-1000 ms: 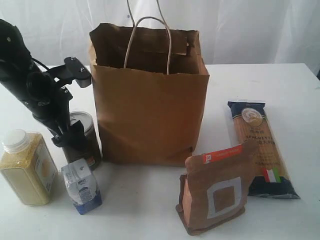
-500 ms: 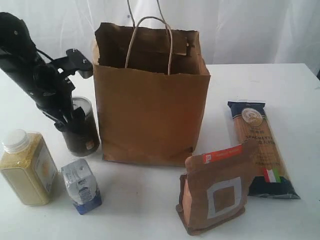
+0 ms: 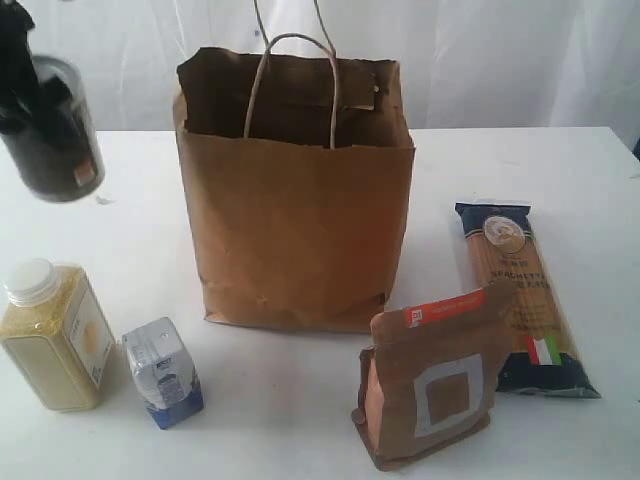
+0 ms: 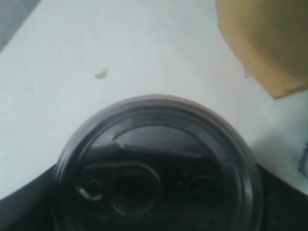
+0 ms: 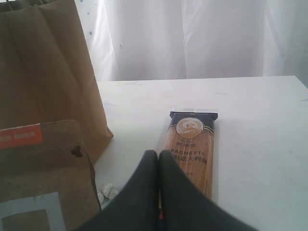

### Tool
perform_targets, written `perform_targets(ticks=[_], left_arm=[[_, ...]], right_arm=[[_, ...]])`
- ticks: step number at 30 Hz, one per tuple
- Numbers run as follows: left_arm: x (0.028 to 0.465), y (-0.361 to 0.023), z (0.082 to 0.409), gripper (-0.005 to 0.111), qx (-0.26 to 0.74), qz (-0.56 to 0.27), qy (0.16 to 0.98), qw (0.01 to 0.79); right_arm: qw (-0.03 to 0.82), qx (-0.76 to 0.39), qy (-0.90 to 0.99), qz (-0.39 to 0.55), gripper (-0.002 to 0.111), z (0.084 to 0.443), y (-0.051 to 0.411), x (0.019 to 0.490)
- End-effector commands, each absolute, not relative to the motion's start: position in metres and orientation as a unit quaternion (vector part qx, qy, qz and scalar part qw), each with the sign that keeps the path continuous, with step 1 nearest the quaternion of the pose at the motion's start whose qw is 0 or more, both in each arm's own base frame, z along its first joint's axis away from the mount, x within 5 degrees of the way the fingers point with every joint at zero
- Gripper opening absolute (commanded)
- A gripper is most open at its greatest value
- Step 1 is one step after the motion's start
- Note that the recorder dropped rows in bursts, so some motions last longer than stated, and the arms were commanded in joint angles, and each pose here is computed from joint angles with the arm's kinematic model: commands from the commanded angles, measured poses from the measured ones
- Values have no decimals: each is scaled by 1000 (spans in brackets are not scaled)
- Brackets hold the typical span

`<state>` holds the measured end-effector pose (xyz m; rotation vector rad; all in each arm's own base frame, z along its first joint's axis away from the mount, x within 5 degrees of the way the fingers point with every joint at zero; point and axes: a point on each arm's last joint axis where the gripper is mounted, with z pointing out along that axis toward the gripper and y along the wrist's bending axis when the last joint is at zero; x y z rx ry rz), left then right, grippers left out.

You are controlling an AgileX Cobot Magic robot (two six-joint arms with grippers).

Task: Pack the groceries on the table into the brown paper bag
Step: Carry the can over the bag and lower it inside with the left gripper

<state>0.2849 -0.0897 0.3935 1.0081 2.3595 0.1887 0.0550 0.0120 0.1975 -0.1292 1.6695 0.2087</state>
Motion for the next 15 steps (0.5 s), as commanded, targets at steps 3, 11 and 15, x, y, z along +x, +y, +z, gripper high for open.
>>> perform_targets(ticks=[3, 11, 15], left_arm=[[255, -89, 461, 0, 334, 5, 862, 382], [240, -102, 498, 0, 332, -89, 830, 439], [240, -107, 503, 0, 338, -114, 819, 448]], right_arm=[[668, -54, 736, 91, 0, 197, 12, 55], [668, -54, 736, 91, 0, 197, 12, 55], [668, -54, 736, 91, 0, 197, 12, 55]])
